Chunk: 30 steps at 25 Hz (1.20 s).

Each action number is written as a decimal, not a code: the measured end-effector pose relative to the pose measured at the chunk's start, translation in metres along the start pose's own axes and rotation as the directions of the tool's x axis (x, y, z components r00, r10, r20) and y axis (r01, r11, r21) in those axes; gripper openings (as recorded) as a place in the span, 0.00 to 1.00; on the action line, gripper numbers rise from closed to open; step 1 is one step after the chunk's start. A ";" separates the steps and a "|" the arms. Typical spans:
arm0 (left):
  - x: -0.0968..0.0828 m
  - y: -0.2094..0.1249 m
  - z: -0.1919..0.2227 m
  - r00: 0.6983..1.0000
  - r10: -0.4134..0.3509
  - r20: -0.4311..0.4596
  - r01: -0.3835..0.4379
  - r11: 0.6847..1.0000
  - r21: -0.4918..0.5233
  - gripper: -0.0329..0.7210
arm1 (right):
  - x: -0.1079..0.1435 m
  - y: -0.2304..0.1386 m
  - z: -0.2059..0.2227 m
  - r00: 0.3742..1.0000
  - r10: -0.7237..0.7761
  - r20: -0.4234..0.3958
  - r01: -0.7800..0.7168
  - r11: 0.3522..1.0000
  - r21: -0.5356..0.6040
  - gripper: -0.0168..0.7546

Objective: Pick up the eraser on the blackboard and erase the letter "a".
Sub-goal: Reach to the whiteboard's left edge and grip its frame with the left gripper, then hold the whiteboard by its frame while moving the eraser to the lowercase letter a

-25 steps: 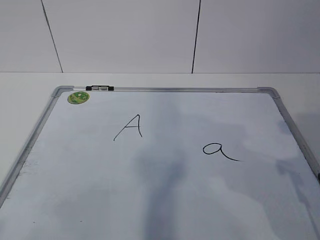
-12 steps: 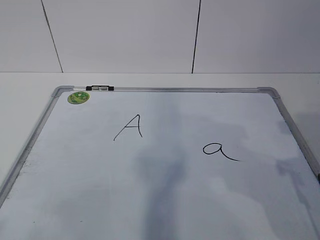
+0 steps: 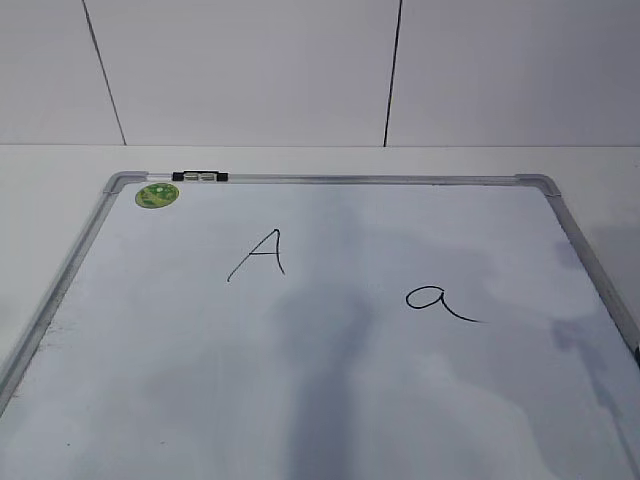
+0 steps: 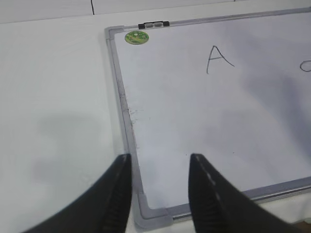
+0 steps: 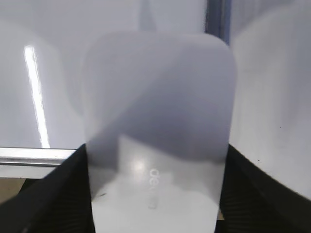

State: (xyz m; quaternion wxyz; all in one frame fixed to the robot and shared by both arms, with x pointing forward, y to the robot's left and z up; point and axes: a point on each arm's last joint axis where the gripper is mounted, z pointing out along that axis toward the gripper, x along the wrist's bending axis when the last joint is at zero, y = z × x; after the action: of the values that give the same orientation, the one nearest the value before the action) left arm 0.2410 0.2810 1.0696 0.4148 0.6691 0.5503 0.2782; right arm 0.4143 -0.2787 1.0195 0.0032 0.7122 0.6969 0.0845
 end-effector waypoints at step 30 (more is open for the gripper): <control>0.058 0.084 0.251 0.972 -0.227 -0.065 0.215 0.732 0.646 0.53 | 0.002 0.001 0.000 1.000 0.001 -0.019 -0.001 1.000 -0.011 0.76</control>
State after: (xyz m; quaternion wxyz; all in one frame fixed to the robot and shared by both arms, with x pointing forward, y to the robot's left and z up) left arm 0.5052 0.2707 1.0114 0.1924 0.7035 0.6840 0.0133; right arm 0.4154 -0.2771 1.0199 0.0006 0.7118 0.6959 0.0951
